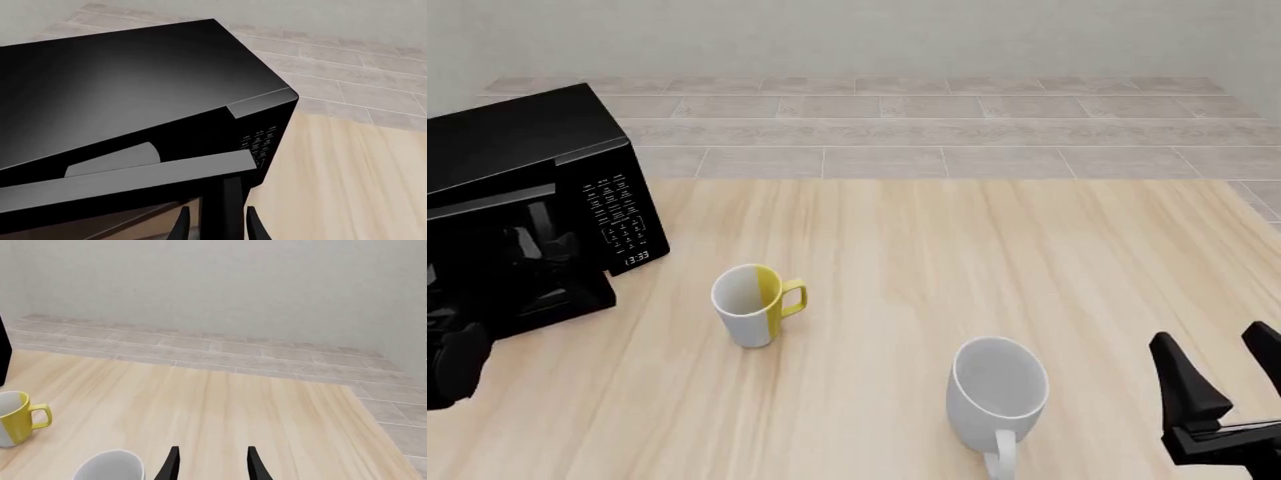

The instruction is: Close the microwave.

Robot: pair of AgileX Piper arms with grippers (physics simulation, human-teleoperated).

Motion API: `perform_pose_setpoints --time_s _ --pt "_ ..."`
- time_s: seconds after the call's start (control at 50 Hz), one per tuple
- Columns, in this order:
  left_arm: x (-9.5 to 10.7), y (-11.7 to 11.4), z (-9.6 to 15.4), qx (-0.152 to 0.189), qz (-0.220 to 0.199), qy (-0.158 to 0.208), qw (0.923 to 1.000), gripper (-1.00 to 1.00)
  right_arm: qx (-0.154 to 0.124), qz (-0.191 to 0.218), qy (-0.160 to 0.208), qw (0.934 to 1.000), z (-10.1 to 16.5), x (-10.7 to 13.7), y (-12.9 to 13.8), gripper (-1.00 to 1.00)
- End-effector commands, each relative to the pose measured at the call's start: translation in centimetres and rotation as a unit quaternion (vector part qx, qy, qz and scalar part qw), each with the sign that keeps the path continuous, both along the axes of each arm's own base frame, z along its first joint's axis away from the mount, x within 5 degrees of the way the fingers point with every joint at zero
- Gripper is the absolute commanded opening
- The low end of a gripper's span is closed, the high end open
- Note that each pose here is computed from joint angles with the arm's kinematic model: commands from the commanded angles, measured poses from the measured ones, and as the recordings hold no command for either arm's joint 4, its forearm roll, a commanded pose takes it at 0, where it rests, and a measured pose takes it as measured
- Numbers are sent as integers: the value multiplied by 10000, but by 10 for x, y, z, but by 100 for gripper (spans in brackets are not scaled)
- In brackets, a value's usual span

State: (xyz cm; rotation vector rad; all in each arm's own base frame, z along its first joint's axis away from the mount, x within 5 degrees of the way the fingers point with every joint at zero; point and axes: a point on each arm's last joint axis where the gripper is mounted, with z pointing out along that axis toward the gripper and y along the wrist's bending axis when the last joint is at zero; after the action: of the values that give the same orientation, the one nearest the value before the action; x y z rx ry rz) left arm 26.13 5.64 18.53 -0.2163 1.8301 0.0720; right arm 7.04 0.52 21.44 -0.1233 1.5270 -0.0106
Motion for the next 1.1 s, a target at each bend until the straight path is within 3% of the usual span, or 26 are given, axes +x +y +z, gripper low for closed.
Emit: perform_pose_setpoints --time_s 0.02,1.1 --pt "4 19 -16 -130 564 322 9978 100 -2 -16 -13 10000 1 0 0 100" --pt "15 24 -16 -242 615 365 9971 100 -18 -26 -42 10000 3 -3 -1 100"
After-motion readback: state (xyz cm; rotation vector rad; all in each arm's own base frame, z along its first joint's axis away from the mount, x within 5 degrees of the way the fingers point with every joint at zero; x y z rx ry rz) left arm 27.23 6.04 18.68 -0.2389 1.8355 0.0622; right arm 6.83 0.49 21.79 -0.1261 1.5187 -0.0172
